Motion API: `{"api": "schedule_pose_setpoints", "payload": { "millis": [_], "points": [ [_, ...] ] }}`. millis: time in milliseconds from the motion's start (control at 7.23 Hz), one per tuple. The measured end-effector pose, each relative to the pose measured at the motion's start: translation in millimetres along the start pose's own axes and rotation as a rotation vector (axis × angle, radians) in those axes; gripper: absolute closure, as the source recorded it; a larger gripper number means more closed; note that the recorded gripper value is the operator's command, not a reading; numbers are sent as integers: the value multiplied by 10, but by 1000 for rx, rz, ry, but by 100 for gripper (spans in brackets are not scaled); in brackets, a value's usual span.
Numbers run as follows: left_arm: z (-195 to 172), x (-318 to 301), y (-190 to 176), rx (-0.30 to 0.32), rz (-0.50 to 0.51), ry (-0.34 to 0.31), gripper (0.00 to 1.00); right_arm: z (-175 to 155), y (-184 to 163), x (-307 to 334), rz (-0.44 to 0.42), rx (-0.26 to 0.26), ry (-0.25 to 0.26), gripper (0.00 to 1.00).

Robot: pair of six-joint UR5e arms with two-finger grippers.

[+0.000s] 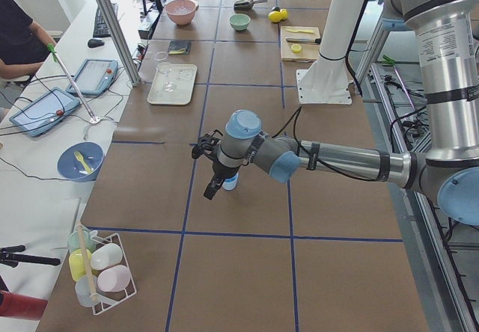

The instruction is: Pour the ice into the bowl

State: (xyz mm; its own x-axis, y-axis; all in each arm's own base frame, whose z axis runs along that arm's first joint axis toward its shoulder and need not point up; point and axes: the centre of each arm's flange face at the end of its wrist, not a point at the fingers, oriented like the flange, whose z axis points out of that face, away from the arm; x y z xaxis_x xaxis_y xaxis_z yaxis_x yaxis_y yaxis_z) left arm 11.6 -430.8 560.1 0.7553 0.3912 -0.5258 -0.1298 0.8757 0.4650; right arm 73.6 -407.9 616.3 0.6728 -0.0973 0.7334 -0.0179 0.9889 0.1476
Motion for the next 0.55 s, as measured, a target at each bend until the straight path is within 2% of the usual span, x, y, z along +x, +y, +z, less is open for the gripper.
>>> {"api": "schedule_pose_setpoints", "payload": {
  "millis": [138, 415, 554],
  "points": [
    [-75, -192, -63, -39, -9, -13, 0, 6, 80, 72, 23, -1, -19, 0],
    [-314, -711, -180, -104, -128, -32, 0, 50, 122, 147, 47, -9, -24, 0],
    [-291, -878, -86, -129, -189, 6, 0, 57, 140, 154, 51, -11, -27, 0]
  ]
}}
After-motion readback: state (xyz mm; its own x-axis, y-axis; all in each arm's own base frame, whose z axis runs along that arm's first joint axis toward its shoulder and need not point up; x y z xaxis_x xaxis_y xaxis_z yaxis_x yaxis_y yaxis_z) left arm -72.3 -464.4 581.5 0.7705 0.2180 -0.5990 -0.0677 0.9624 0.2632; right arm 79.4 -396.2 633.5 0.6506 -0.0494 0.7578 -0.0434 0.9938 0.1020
